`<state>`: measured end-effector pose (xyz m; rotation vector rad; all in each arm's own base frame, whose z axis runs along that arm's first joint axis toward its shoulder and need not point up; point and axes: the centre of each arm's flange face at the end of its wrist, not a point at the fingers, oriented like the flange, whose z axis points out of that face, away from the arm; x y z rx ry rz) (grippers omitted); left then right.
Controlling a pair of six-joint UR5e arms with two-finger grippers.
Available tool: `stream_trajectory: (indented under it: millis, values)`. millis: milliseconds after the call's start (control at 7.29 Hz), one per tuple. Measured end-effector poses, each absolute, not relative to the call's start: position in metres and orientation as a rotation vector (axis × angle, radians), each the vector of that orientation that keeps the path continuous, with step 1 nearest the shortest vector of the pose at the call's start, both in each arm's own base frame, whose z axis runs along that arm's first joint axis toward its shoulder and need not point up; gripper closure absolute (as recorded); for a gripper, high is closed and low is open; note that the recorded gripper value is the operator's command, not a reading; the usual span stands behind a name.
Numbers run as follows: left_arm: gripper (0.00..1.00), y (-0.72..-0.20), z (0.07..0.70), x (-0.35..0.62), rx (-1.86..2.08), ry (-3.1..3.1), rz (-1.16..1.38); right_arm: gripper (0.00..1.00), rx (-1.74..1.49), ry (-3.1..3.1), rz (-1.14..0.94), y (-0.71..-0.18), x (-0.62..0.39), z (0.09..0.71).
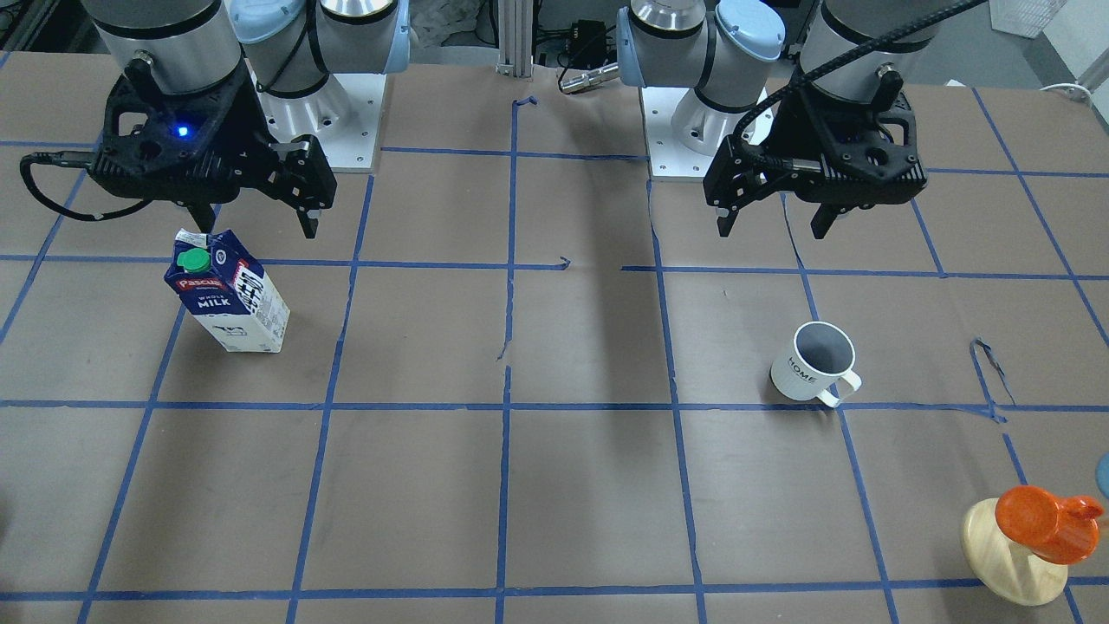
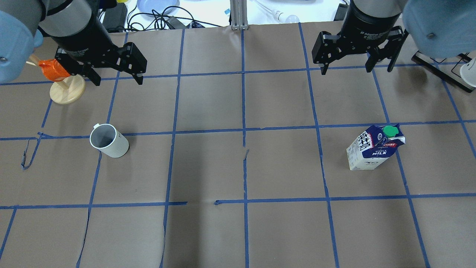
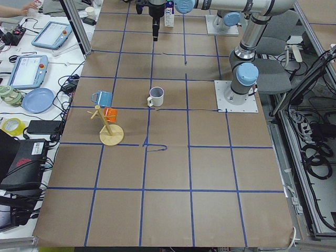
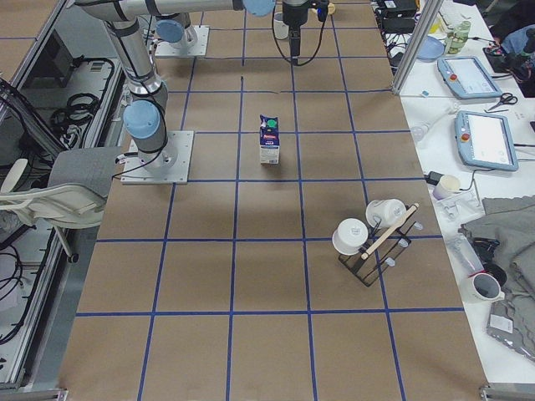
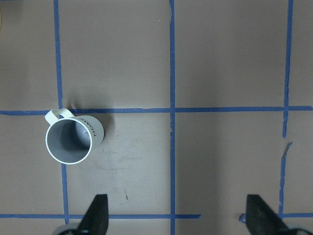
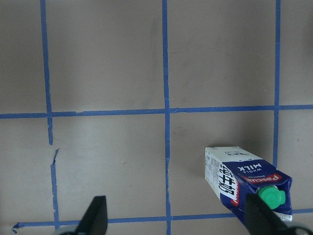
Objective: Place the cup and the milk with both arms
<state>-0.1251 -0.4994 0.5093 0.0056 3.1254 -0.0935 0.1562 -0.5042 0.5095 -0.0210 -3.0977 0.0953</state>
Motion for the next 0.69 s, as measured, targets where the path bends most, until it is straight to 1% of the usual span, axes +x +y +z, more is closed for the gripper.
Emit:
stream_trajectory:
  millis: [686]
  values:
    - [0.00, -0.4991, 0.5121, -0.1213, 0.001, 3.125, -0.103, 0.00, -0.027, -3.108, 0.088, -0.5026, 0.1545, 0.5087]
